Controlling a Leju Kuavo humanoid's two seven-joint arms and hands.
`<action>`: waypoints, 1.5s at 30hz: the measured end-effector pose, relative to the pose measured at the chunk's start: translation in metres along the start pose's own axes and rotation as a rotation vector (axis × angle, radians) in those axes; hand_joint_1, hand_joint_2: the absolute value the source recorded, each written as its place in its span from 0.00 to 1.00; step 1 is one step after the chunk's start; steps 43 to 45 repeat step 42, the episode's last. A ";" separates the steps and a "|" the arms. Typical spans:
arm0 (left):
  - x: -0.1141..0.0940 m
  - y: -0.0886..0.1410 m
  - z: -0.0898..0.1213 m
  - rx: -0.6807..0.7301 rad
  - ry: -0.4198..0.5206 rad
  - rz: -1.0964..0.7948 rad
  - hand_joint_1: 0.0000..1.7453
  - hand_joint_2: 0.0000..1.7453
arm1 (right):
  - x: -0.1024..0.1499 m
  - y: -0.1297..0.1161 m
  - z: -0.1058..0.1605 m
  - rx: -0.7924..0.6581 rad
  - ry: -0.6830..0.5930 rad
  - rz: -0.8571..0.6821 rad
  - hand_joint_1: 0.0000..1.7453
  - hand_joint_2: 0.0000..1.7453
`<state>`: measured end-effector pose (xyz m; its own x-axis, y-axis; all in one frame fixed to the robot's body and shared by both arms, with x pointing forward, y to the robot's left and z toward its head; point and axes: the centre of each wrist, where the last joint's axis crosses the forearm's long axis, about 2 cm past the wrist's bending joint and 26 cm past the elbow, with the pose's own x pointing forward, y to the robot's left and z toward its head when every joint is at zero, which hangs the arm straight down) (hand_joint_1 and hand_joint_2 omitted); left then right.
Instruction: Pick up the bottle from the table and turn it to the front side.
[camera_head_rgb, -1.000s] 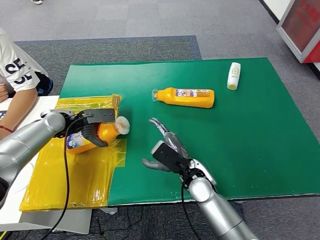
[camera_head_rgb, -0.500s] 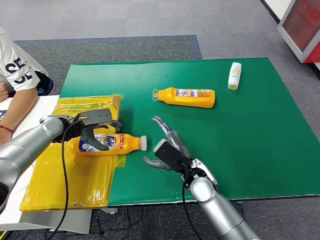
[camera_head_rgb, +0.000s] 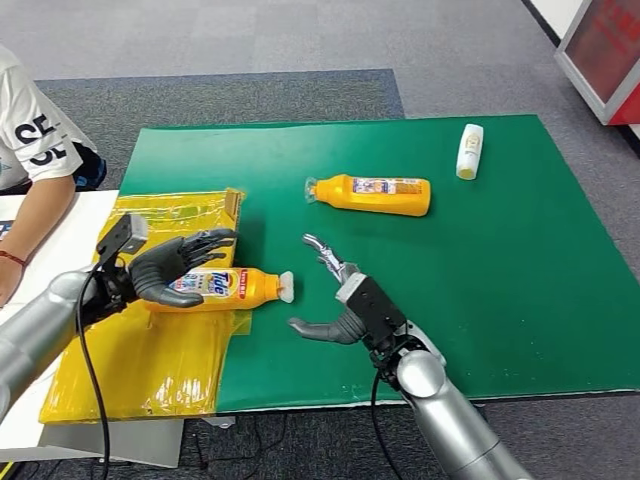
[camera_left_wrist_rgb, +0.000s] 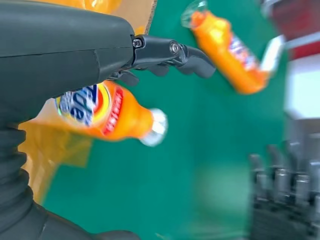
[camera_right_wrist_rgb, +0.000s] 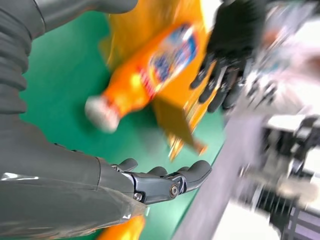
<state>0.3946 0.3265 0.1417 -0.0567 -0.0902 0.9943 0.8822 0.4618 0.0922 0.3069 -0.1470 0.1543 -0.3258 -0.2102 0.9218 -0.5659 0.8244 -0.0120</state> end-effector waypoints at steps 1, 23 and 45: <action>-0.001 -0.001 0.001 0.002 -0.002 0.001 0.00 1.00 | 0.000 0.000 0.000 0.001 -0.001 -0.003 0.00 1.00; -0.041 -0.130 0.035 0.433 -0.486 0.042 0.00 1.00 | 0.011 -0.033 0.052 -0.034 -0.162 -0.323 0.00 1.00; -0.037 -0.138 0.023 0.442 -0.578 0.106 0.00 1.00 | 0.018 -0.036 0.056 -0.050 -0.180 -0.278 0.00 1.00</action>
